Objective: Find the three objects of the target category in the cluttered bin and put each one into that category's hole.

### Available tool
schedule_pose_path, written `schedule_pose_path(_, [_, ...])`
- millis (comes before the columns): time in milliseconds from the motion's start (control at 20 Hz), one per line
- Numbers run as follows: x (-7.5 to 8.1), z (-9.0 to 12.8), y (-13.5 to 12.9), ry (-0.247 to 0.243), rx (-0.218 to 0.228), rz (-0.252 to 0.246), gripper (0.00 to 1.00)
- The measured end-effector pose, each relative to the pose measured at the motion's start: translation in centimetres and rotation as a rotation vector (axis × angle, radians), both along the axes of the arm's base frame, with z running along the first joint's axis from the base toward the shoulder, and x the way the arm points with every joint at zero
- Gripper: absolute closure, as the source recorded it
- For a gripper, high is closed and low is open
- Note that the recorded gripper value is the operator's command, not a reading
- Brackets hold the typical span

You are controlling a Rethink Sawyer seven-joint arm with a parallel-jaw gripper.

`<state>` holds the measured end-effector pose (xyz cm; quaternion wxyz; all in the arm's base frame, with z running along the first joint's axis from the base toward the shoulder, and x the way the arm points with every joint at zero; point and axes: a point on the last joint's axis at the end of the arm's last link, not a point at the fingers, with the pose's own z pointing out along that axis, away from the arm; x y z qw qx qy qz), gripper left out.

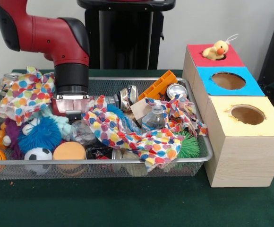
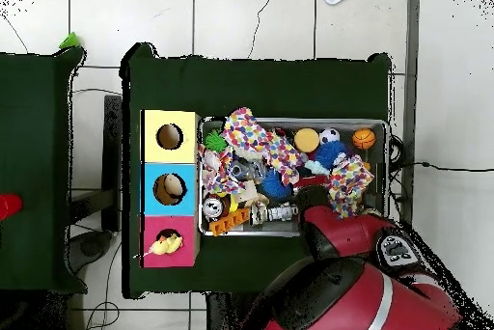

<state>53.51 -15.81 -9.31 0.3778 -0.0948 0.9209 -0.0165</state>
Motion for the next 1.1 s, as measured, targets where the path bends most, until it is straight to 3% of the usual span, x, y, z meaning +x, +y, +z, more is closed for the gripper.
schedule_pose_path(400, [0.3, 0.0, -0.1, 0.018, 0.003, 0.004, 1.00])
schedule_pose_path(600, [0.9, 0.0, -0.6, 0.060, 0.055, -0.051, 1.00])
schedule_pose_path(900, [1.6, 1.3, -1.2, 0.207, 0.271, -0.259, 1.00])
schedule_pose_path(950, [1.8, 2.0, -1.1, 0.263, 0.348, -0.323, 1.00])
schedule_pose_path(1100, [1.8, 2.8, -0.5, 0.342, 0.434, -0.388, 1.00])
